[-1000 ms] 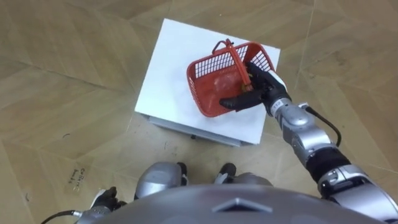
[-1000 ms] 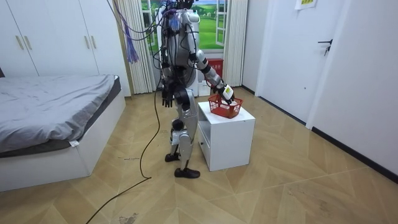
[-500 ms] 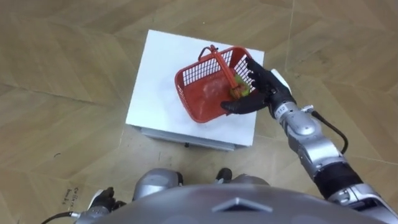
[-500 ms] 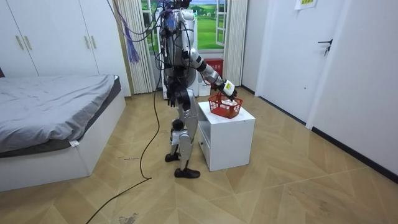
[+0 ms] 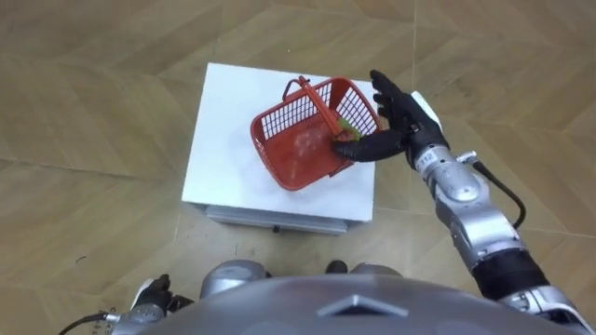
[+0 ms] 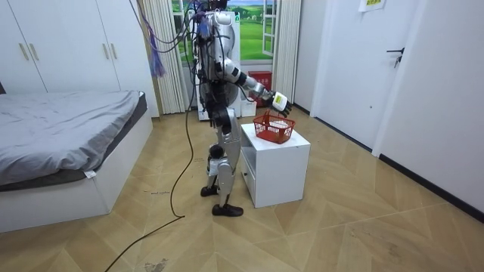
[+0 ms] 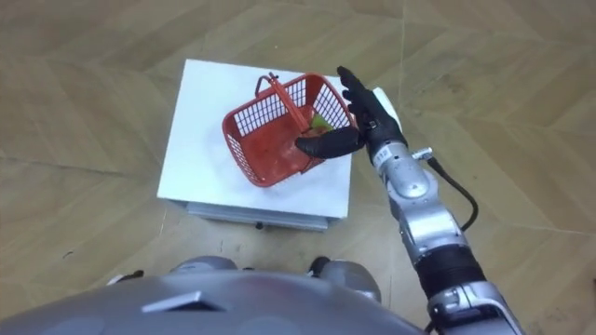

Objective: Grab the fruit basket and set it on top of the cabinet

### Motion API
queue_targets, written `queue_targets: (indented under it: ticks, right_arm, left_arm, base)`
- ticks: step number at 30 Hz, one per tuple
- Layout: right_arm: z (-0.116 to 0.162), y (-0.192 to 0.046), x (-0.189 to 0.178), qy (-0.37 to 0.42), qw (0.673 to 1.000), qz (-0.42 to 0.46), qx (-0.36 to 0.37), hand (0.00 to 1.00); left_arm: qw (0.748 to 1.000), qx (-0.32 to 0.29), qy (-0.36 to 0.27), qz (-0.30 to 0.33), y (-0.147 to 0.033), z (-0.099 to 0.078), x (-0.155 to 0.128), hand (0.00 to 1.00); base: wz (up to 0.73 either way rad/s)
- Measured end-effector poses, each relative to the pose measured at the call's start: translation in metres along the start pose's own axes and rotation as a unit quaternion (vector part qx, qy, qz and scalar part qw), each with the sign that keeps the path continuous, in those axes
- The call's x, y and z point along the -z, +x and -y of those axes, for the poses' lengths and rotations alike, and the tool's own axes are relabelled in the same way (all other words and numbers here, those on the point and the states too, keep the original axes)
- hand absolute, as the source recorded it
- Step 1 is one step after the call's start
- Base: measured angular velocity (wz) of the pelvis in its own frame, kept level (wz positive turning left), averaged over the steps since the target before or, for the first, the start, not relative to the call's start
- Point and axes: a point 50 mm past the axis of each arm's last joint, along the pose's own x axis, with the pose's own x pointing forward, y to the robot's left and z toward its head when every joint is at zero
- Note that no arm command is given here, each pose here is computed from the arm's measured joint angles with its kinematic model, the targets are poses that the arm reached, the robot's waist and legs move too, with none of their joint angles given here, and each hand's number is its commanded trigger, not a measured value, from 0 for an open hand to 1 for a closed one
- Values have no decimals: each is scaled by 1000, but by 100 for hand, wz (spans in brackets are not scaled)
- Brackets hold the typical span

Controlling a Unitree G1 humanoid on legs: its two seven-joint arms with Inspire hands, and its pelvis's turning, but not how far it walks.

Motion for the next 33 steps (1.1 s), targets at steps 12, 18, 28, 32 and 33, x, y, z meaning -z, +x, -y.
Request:
queue_targets:
  ticks: [12,18,28,32,33]
  right_arm:
    - [19,-46,106,34,974,-212,78,0]
    - [18,-90,159,61,931,-339,122,0]
    - [-2,-124,190,98,883,-437,138,0]
    - [-5,-129,196,102,868,-471,123,0]
    - [-6,-131,197,102,863,-481,117,0]
  left_arm:
    - [999,-36,-28,-9,-1,-5,8,0]
    - [999,-47,-12,-21,-2,-6,16,0]
    - [997,-12,-28,-67,-4,8,30,0]
    - [997,-2,-31,-75,-4,9,30,0]
    - [996,0,-30,-78,-4,9,31,0]
  base:
    - [-2]
    - [-2]
    - [-4]
    - [0]
    - [0]
